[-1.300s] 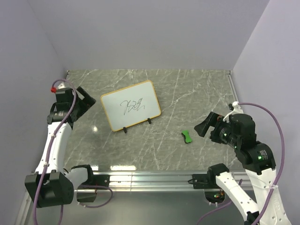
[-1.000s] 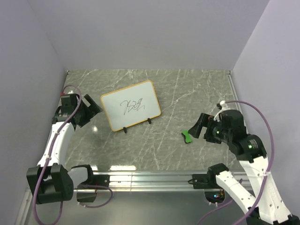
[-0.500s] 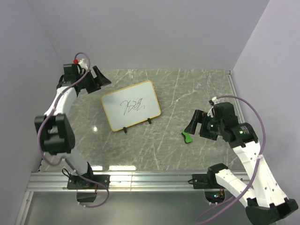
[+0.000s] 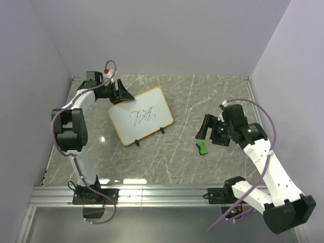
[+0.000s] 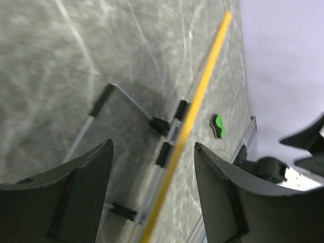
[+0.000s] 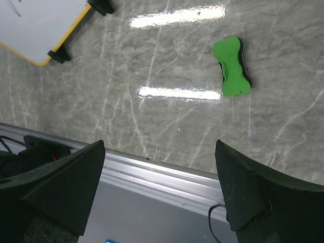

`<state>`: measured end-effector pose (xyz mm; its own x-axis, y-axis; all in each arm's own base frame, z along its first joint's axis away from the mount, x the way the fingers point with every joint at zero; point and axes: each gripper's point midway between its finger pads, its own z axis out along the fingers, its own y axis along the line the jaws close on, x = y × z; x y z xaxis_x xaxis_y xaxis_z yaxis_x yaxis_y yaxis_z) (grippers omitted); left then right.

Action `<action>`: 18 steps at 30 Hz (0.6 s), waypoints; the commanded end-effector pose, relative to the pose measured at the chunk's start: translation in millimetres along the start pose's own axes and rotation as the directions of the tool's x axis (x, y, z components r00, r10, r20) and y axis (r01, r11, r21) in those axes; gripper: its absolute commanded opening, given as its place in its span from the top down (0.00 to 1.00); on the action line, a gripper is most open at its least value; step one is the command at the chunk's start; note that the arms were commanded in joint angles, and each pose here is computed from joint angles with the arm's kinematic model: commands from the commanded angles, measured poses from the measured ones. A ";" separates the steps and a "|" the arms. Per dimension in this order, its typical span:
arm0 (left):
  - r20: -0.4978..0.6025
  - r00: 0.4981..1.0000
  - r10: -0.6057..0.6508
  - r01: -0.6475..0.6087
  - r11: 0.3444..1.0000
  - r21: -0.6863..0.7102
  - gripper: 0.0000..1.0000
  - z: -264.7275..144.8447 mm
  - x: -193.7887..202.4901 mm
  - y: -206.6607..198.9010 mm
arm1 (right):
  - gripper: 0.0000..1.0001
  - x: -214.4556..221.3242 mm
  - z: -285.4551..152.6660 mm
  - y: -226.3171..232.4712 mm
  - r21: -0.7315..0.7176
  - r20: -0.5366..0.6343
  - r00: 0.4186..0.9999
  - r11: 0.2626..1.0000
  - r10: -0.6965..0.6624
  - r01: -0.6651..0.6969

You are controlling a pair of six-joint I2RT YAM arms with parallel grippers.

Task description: Erase the whiteboard

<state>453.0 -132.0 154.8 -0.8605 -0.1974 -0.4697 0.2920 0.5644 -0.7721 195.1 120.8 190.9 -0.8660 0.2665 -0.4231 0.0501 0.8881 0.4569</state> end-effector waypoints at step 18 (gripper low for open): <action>-0.008 0.998 0.068 -0.068 0.998 0.003 0.77 -10.4 21.4 -29.6 | 0.19 7.8 81.1 -26.6 0.103 -0.091 0.996 0.994 -0.012 0.021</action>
<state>428.4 -147.4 161.2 -0.8629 -0.1556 -0.4808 0.3298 0.5475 -0.7691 210.9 131.1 120.8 -0.9214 0.2189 -0.3212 0.0782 0.9138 0.3986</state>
